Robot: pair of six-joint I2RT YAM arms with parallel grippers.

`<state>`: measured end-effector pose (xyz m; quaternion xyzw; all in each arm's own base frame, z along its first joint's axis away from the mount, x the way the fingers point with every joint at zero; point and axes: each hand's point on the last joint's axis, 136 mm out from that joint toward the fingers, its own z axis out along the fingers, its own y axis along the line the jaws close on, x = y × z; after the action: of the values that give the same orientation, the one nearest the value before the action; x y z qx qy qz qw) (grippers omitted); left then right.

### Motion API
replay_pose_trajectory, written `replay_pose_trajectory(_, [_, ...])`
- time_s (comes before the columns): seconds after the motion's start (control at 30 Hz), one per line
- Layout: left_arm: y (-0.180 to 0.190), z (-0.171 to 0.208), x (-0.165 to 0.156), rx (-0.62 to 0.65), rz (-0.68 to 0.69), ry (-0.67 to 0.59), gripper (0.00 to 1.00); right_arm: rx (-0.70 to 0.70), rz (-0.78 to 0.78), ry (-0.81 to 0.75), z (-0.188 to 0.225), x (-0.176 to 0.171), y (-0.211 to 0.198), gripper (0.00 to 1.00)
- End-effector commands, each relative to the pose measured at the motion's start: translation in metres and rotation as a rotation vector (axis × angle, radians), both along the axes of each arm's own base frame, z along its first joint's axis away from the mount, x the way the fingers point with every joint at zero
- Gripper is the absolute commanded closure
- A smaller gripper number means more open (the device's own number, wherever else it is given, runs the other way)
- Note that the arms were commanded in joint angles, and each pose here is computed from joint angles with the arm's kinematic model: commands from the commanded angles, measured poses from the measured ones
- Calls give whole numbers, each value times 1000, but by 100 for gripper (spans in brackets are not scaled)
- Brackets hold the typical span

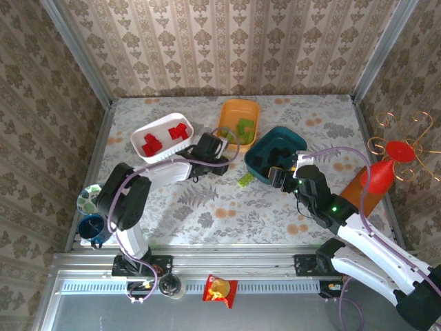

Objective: Sort the legos into containers by color
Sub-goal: Pick up the lego from the center of the table, then place the lego in the container, then pick up the lego from the center of the table.

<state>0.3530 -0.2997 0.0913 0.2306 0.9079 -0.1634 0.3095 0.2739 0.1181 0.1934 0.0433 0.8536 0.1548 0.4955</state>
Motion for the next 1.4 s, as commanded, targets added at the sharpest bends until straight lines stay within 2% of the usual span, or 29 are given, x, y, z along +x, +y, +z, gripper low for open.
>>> replay_pose_trajectory(0.0, [-9, 57, 35, -46, 18, -111, 72, 25, -8, 0, -3, 0, -1, 26])
replay_pose_trajectory(0.13, [-29, 77, 81, -67, 15, -142, 68, 27, -11, 4, -4, -2, -2, 25])
replay_pose_trajectory(0.27, [-44, 64, 123, -22, 14, -120, 66, 24, -15, -1, -2, -4, -5, 24])
replay_pose_trajectory(0.4, [-49, 48, 149, -8, 27, -94, 60, 21, -21, -7, 1, -5, -7, 24])
replay_pose_trajectory(0.47, [-51, 42, 155, 0, 29, -82, 54, 24, -20, -14, 4, -5, -8, 24])
replay_pose_trajectory(0.6, [-54, 56, 153, -27, 20, -91, 34, 20, -19, -19, 7, -4, -8, 24])
replay_pose_trajectory(0.73, [-59, 84, 121, -73, -18, -146, 28, 24, -25, -27, 8, -4, -9, 24])
replay_pose_trajectory(0.93, [-63, 84, 34, -119, -116, -156, 26, 29, -30, -31, 8, -3, -10, 24])
replay_pose_trajectory(1.07, [-67, 60, -24, -103, -209, -116, 26, 30, -31, -31, 7, -2, -10, 24])
replay_pose_trajectory(1.17, [-70, 38, -53, -97, -277, -86, 26, 27, -33, -29, 6, -2, -11, 24])
replay_pose_trajectory(1.27, [-70, 9, -67, -68, -315, -59, 28, 31, -36, -31, 7, -2, -12, 24])
replay_pose_trajectory(1.37, [-72, -11, -68, -62, -327, -42, 29, 34, -38, -34, 9, -1, -12, 24])
